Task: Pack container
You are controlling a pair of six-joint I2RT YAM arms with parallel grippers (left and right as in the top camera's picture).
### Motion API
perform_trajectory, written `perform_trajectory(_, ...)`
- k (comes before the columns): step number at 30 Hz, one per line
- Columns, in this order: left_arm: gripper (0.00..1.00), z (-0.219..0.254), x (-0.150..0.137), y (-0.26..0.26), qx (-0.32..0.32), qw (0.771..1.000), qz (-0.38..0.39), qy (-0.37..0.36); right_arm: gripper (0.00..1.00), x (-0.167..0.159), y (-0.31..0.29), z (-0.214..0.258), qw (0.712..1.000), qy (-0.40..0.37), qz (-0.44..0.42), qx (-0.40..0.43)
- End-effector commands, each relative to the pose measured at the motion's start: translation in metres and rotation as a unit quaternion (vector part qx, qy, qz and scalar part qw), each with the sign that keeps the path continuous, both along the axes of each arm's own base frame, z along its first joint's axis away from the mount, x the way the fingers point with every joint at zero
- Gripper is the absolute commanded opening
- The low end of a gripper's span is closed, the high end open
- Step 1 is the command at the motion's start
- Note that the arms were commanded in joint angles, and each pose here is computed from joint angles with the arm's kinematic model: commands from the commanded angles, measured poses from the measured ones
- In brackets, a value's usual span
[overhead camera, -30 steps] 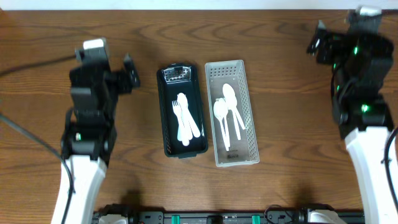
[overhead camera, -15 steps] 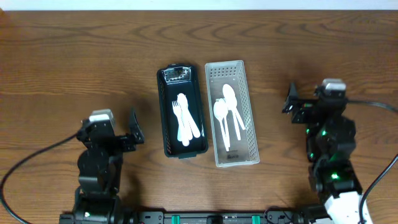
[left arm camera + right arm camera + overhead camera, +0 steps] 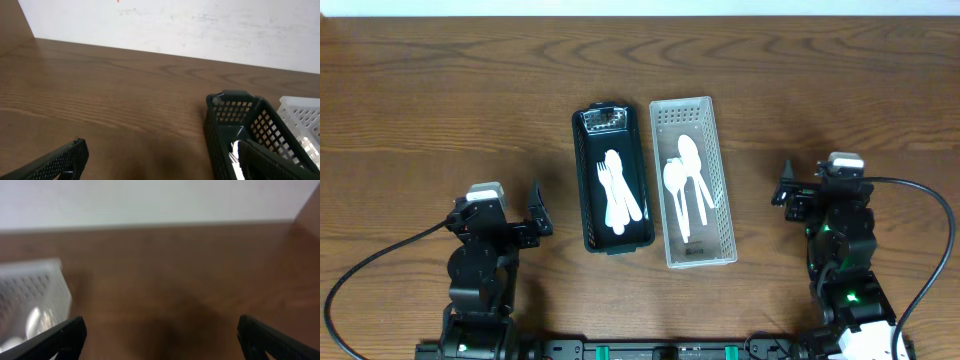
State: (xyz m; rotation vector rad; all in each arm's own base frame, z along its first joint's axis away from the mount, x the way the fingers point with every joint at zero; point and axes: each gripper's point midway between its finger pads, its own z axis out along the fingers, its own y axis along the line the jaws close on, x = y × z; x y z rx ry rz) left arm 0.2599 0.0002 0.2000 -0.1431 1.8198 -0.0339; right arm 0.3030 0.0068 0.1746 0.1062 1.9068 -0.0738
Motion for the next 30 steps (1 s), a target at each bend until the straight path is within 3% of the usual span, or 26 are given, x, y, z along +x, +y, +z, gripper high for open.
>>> perform_trajectory(1, 0.98, 0.005, 0.000, -0.001, 0.006, 1.000, -0.003, -0.007, 0.99, -0.007, -0.002, -0.017, 0.999, 0.035, -0.003, -0.013)
perform_trajectory(14, 0.98, 0.005, 0.000, -0.001, 0.006, 1.000, -0.003, -0.007, 0.99, -0.071, -0.015, -0.087, 0.974, 0.220, -0.005, -0.046)
perform_trajectory(22, 0.98, 0.005, 0.000, -0.001, 0.006, 1.000, -0.003, -0.007, 0.99, -0.105, -0.025, -0.071, 0.980, 0.193, -0.015, -0.039)
perform_trajectory(30, 0.98, 0.005, 0.000, -0.001, 0.006, 1.000, -0.003, -0.007, 0.99, -0.117, -0.031, -0.054, 0.989, 0.141, -0.022, -0.043)
